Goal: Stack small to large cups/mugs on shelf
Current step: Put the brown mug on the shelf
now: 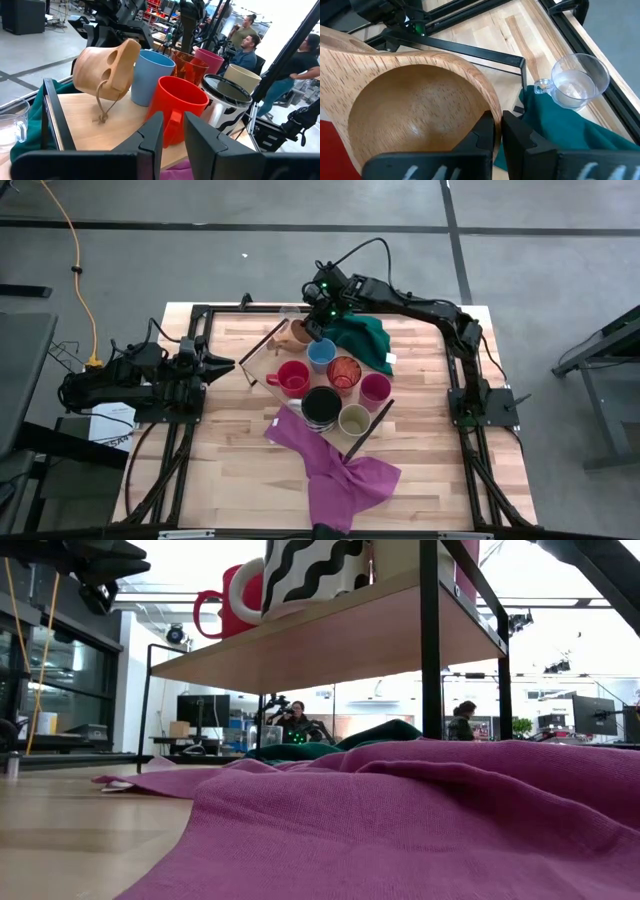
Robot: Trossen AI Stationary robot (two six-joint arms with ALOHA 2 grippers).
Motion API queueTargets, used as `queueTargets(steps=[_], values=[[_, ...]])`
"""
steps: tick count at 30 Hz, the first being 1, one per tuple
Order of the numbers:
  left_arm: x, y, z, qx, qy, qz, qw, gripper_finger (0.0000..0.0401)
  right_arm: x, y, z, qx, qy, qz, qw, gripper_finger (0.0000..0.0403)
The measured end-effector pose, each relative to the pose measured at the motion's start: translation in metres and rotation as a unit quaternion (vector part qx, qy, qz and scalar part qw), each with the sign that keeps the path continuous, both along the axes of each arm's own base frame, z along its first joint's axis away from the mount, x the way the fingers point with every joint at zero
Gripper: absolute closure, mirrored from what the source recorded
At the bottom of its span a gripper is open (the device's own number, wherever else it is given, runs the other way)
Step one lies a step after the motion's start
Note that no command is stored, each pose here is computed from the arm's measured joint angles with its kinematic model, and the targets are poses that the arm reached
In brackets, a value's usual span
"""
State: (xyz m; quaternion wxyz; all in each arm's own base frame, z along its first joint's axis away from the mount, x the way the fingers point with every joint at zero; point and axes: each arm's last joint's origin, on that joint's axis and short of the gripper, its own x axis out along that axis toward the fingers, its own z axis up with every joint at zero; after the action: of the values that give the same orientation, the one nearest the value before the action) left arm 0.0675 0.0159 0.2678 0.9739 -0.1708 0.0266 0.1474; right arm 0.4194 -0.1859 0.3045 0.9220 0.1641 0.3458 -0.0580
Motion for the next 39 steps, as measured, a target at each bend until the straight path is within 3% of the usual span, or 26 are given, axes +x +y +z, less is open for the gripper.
queueTargets(steps=[8, 39], values=[[0.0000, 0.0000, 0.0000, 0.000, 0.000, 0.000, 1.000, 0.0336, 0.0001, 0.0003, 0.0001, 0.001, -0.002, 0.006, 1.000, 0.0378], [0.0001, -0.0002, 0.0000, 0.004, 0.001, -0.004, 1.000, 0.0336, 0.0012, 0.0010, 0.0014, 0.009, -0.014, 0.020, 1.000, 0.0374]])
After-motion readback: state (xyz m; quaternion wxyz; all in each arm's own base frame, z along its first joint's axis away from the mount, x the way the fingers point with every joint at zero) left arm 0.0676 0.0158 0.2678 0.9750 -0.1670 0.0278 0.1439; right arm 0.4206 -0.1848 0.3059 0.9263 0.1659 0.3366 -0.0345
